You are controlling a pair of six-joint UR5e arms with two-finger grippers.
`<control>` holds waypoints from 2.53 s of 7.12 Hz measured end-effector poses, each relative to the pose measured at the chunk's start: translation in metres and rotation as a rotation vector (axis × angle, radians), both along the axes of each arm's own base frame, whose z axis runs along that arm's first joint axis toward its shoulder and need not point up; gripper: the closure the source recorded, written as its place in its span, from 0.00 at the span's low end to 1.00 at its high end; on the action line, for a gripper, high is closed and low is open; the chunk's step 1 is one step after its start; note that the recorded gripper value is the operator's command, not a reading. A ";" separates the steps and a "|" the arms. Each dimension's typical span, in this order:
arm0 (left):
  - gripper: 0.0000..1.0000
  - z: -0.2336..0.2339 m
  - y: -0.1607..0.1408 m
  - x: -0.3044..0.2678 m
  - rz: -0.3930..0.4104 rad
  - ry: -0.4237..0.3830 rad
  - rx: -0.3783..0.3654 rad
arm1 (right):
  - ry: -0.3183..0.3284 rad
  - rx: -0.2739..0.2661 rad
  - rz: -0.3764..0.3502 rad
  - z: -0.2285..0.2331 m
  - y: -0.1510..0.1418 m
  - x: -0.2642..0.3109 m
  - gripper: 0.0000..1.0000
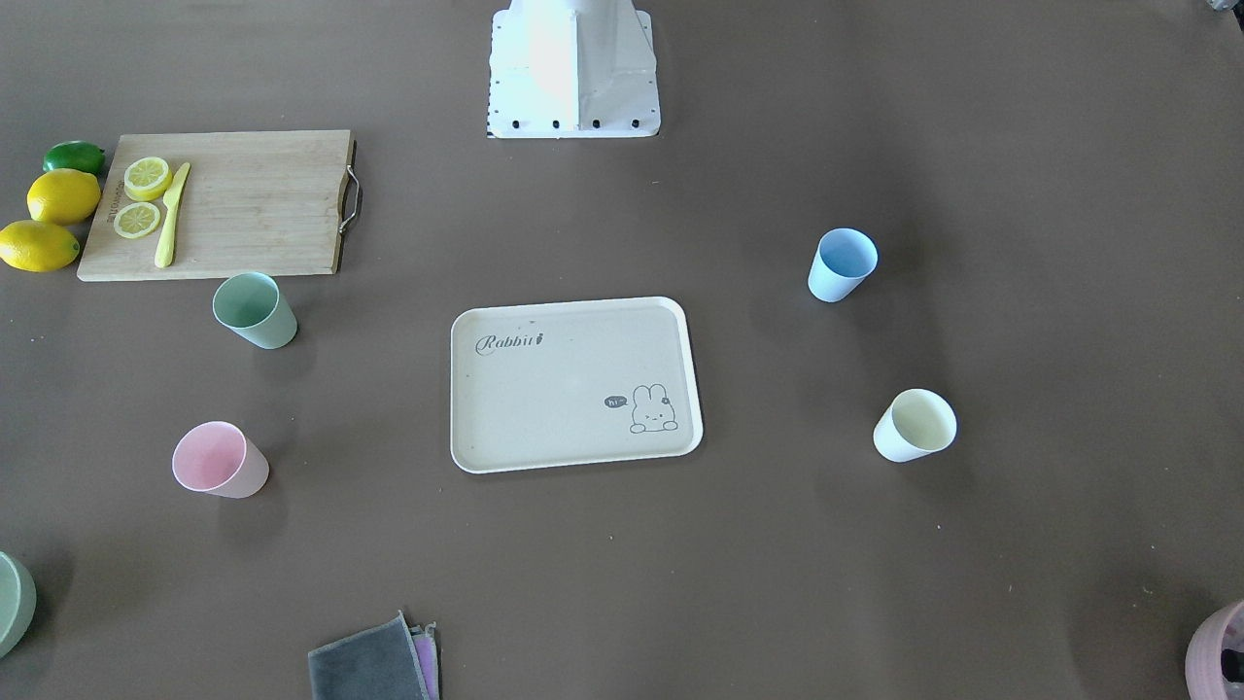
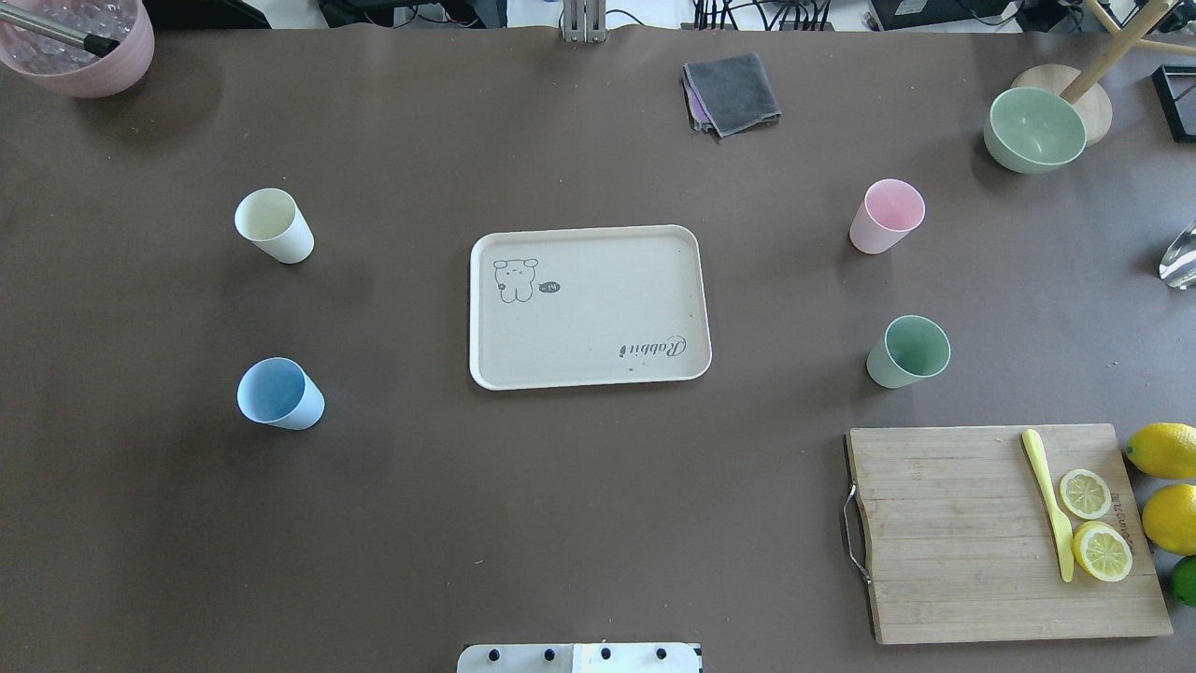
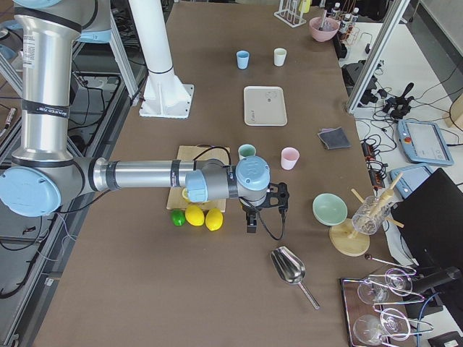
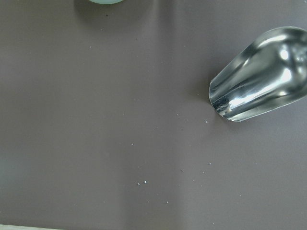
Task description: Place all cups on tray
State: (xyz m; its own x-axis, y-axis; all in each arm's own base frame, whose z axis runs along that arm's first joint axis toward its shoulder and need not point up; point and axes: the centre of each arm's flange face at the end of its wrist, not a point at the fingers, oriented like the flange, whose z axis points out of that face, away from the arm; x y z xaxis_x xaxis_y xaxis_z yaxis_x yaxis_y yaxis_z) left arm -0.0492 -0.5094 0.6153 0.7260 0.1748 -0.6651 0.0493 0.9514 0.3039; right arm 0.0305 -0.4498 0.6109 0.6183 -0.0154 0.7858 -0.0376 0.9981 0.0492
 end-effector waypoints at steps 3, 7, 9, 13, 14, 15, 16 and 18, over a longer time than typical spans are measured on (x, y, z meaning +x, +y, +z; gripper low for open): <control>0.02 0.001 0.003 0.001 0.000 0.000 0.017 | 0.000 -0.003 0.000 0.002 0.002 0.000 0.00; 0.02 0.001 0.003 0.000 -0.002 -0.001 0.018 | 0.000 -0.009 0.001 0.004 0.002 0.000 0.00; 0.02 0.003 0.004 0.000 -0.002 -0.001 0.013 | 0.002 -0.009 0.001 0.004 0.002 0.000 0.00; 0.02 0.014 0.021 -0.001 -0.003 0.001 -0.012 | 0.008 -0.005 0.003 0.002 0.000 0.001 0.00; 0.02 0.015 0.029 -0.001 -0.003 0.002 -0.016 | 0.010 -0.005 0.003 0.002 0.000 0.001 0.00; 0.02 0.015 0.033 -0.002 -0.004 0.002 -0.018 | 0.011 -0.009 0.004 0.003 0.000 0.001 0.00; 0.02 0.015 0.035 -0.002 -0.005 0.002 -0.019 | 0.012 -0.014 0.005 0.004 0.000 0.001 0.00; 0.02 0.008 0.036 -0.002 -0.004 0.005 -0.006 | 0.014 -0.021 0.008 0.006 0.000 0.001 0.00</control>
